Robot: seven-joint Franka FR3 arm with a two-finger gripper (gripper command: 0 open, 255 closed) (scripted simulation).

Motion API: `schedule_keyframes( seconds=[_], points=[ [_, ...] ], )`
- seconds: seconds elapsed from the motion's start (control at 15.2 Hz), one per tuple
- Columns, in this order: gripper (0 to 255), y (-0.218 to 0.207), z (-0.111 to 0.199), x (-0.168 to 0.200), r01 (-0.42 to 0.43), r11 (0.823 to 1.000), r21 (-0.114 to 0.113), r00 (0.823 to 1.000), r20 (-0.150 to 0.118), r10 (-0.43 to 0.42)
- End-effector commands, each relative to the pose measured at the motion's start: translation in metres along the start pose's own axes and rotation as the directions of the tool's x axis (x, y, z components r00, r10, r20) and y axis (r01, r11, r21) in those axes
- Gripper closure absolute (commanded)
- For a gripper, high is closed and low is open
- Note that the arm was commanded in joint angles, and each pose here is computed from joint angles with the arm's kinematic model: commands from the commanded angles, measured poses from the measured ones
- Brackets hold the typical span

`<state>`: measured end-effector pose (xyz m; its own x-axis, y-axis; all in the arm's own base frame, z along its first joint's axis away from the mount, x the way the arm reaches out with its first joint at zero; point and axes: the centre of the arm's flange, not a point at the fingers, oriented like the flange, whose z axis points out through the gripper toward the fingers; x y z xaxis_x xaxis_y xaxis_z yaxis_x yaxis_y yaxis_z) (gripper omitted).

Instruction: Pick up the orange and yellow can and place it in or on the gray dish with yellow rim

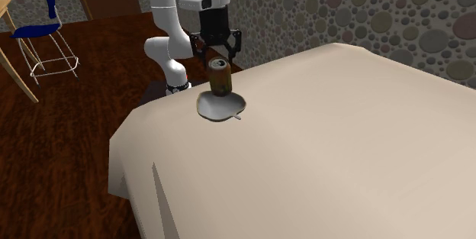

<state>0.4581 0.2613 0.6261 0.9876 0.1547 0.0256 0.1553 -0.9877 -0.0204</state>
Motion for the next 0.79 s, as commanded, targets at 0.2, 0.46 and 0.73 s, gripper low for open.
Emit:
schedule_keyframes(
  seconds=[0.2, 0.46, 0.73],
  points=[
    [255, 0.001, 0.026, -0.001, 0.000, 1.000, 0.000, 1.000, -0.001, 0.000],
    [255, 0.001, 0.044, -0.001, 0.000, 1.000, 0.000, 1.000, -0.001, 0.000],
    [255, 0.001, 0.044, -0.001, 0.000, 1.000, 0.000, 1.000, -0.001, 0.000]
  ],
)
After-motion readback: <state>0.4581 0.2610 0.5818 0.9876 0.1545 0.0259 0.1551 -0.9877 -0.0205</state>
